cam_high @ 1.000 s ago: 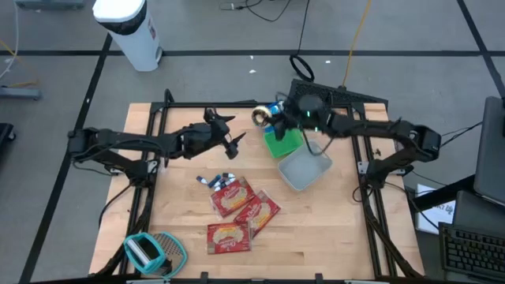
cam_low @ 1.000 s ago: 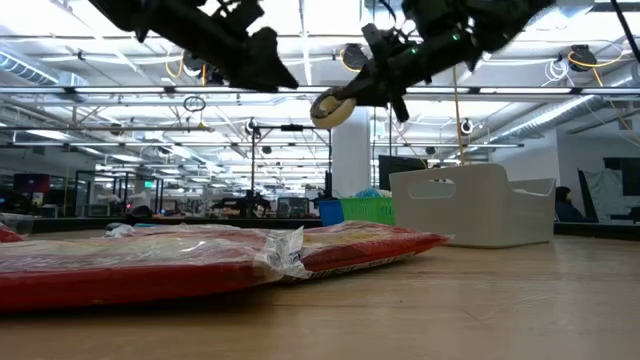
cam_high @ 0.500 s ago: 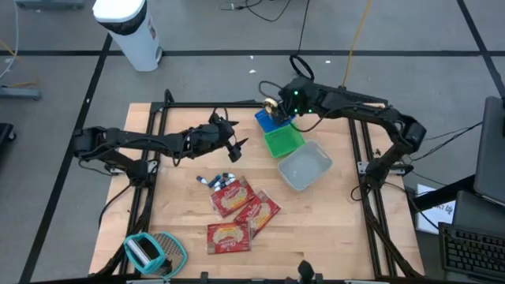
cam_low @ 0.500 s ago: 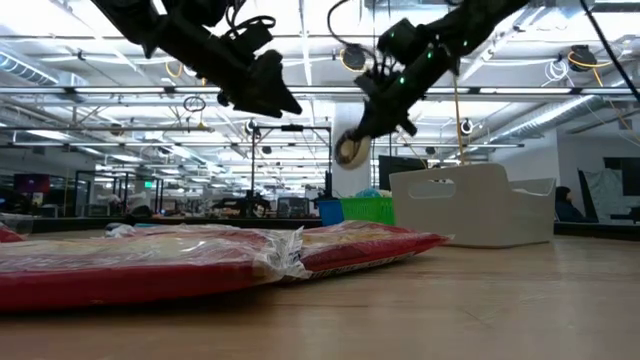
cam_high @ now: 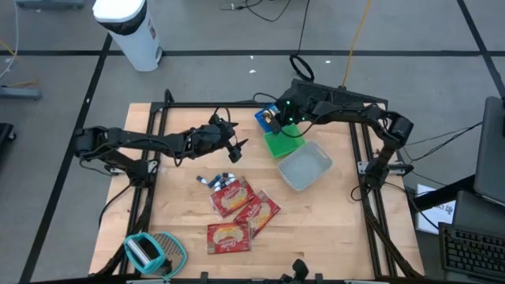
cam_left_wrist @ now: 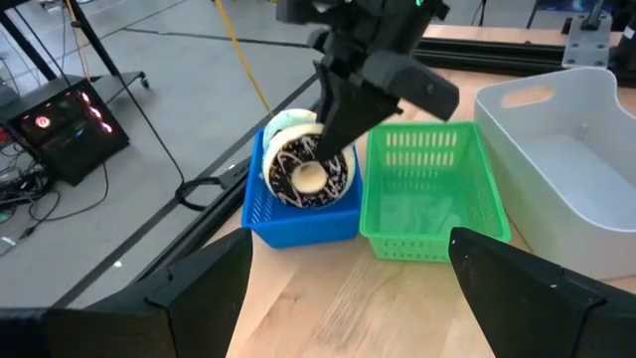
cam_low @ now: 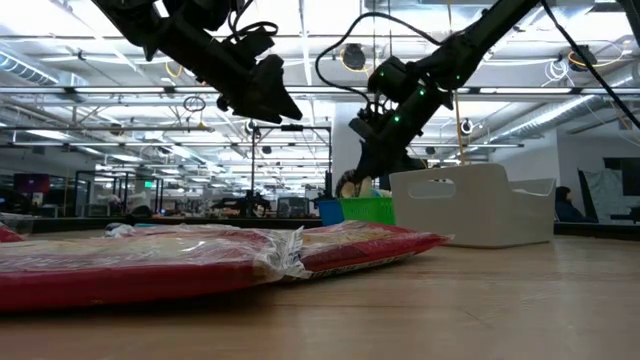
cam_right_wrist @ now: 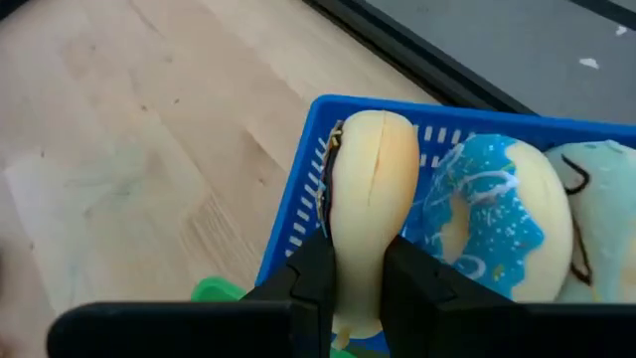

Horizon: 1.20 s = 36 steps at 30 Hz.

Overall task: Pick & Place Food Item
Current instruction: Put the black donut into the blue bin

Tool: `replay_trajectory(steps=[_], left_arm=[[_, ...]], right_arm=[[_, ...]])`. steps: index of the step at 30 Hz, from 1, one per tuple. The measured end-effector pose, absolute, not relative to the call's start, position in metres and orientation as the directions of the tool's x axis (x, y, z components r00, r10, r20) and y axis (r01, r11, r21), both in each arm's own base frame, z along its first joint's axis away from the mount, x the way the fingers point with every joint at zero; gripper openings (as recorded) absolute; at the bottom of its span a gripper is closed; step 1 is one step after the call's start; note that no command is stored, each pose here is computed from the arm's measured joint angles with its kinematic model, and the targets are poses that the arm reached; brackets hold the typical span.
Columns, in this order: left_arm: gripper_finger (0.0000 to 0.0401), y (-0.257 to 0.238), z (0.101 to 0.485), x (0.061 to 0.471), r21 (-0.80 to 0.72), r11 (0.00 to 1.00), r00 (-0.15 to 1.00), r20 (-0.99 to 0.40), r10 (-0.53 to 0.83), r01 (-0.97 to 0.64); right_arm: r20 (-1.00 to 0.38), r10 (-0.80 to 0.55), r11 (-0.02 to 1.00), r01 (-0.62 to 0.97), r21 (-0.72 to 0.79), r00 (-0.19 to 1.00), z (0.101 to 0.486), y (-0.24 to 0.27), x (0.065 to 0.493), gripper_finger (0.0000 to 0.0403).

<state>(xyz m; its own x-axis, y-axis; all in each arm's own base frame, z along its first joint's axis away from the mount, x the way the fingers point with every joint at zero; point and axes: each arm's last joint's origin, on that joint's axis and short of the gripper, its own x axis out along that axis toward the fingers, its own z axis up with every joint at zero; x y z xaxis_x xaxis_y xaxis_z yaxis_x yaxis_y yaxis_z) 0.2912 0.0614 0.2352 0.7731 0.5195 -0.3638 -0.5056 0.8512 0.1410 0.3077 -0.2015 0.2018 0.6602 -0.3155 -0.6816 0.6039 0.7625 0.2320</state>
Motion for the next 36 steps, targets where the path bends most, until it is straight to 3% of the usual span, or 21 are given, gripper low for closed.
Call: replay_trajectory(steps=[15, 29, 36], left_arm=[[0.0346, 0.0614, 0.2351, 0.2912, 0.123, 0.85, 0.773, -0.364, 0.519, -0.513], [0.0347, 0.0614, 0.2351, 0.2912, 0.121, 0.849, 0.773, -0.364, 0.52, -0.514], [0.0347, 0.0614, 0.2351, 0.2912, 0.117, 0.849, 0.773, -0.365, 0.52, -0.516]], right_arm=[[-0.681, -0.317, 0.763, 0.604, 0.229, 0.66, 0.1911, -0.2031, 0.3103, 0.0057], [-0.682, -0.333, 0.77, 0.605, 0.202, 0.651, 0.1911, -0.2036, 0.31, 0.0145], [-0.684, -0.363, 0.784, 0.604, 0.143, 0.633, 0.191, -0.2043, 0.3095, 0.017]])
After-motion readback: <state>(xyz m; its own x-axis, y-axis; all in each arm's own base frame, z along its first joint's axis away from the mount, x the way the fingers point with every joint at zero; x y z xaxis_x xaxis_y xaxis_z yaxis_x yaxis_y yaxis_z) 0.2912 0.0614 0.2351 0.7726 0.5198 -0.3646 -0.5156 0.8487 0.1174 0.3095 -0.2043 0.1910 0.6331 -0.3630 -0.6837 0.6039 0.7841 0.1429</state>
